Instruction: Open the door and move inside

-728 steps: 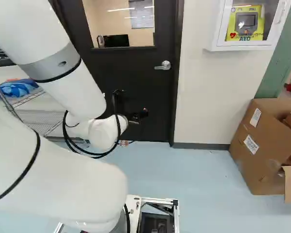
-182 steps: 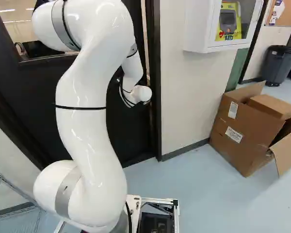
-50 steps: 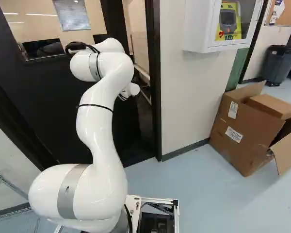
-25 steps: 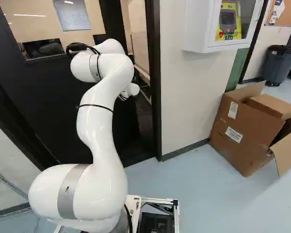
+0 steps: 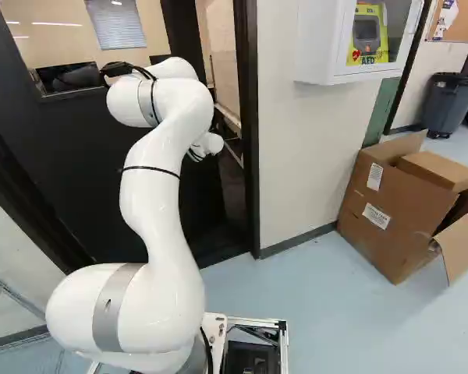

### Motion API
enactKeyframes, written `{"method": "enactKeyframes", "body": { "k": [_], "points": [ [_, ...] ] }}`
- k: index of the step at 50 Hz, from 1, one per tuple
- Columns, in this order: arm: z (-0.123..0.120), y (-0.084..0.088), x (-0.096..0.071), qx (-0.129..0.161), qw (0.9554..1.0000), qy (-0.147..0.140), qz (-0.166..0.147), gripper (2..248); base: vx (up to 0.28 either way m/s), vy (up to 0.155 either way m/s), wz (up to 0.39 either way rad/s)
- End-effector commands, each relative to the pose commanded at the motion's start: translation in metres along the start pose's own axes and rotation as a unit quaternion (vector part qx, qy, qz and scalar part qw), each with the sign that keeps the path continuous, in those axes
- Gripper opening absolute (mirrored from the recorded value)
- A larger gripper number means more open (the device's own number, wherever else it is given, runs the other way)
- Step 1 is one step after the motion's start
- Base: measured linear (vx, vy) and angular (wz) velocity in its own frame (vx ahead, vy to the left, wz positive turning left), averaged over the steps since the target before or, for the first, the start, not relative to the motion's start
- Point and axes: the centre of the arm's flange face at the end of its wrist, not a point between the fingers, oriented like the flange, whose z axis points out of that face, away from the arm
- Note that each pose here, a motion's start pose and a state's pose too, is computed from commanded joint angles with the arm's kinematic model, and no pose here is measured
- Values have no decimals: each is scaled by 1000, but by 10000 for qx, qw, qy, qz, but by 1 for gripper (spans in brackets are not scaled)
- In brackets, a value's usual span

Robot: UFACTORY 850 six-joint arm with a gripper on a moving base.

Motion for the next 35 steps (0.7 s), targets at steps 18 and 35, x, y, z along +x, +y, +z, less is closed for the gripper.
{"method": "enactKeyframes", "body": {
  "k": [18, 35],
  "points": [
    [-20, -11, 11, -75, 9997, -107, 202, 247, 0, 0, 0],
    [-45, -25, 23, -216, 9985, -230, 456, 247, 0, 0, 0]
  ]
}}
